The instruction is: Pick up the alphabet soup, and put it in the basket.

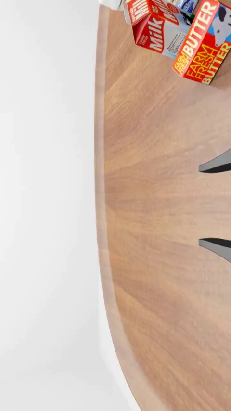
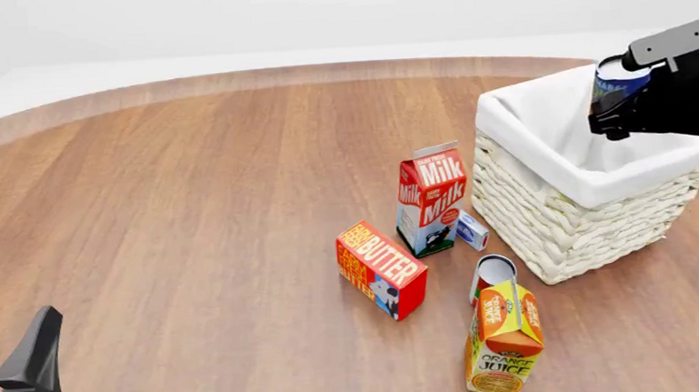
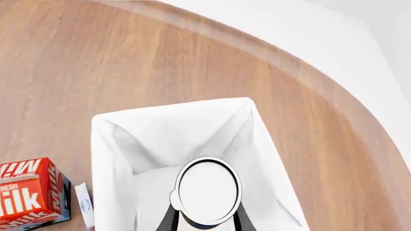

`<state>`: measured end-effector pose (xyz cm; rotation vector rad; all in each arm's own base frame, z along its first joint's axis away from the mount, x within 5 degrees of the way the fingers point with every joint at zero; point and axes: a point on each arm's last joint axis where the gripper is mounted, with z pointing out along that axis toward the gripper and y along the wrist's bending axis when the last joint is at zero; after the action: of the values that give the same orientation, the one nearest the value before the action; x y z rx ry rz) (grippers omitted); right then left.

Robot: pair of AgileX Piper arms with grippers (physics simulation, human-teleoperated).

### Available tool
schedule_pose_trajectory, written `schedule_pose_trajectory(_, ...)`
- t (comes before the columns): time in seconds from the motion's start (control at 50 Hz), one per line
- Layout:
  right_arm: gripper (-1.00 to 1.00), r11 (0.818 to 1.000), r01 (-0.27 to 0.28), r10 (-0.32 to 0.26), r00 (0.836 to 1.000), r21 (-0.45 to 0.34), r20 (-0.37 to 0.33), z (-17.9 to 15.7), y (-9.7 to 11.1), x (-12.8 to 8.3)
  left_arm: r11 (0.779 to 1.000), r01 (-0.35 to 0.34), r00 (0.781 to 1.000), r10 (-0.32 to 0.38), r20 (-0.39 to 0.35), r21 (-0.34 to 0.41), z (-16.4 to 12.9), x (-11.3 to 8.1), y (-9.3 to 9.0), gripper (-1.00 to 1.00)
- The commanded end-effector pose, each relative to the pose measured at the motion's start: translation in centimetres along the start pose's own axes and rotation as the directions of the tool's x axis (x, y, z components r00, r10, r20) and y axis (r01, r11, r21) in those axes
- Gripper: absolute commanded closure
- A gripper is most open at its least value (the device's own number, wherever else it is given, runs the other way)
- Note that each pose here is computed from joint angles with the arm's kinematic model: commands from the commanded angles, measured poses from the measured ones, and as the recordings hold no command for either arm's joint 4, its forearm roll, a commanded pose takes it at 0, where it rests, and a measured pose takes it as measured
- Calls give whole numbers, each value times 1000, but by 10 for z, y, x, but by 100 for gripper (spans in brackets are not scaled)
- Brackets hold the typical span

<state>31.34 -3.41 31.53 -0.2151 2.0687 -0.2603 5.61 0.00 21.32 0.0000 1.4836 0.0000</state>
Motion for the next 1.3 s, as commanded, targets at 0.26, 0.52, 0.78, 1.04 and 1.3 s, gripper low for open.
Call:
schedule_pose_trajectory(0.26,100,999,18,-19,999,-31,-34,13,8,2,1000,0,1000,0,0,0,0,0,0,-100)
schedule_pose_trajectory(0.52,100,999,31,-32,998,-30,-61,25,4,3,1000,0,1000,0,0,0,0,0,0,-100)
schedule_pose_trajectory(0.78,100,999,33,-36,995,-35,-91,41,4,9,1000,0,1000,0,0,0,0,0,0,-100)
schedule_pose_trajectory(1.04,100,998,33,-39,993,-57,-109,52,11,13,1000,0,1000,0,0,0,0,0,0,-100)
schedule_pose_trajectory(1.3,100,997,38,-46,990,-62,-132,60,12,19,1000,0,1000,0,0,0,0,0,0,-100)
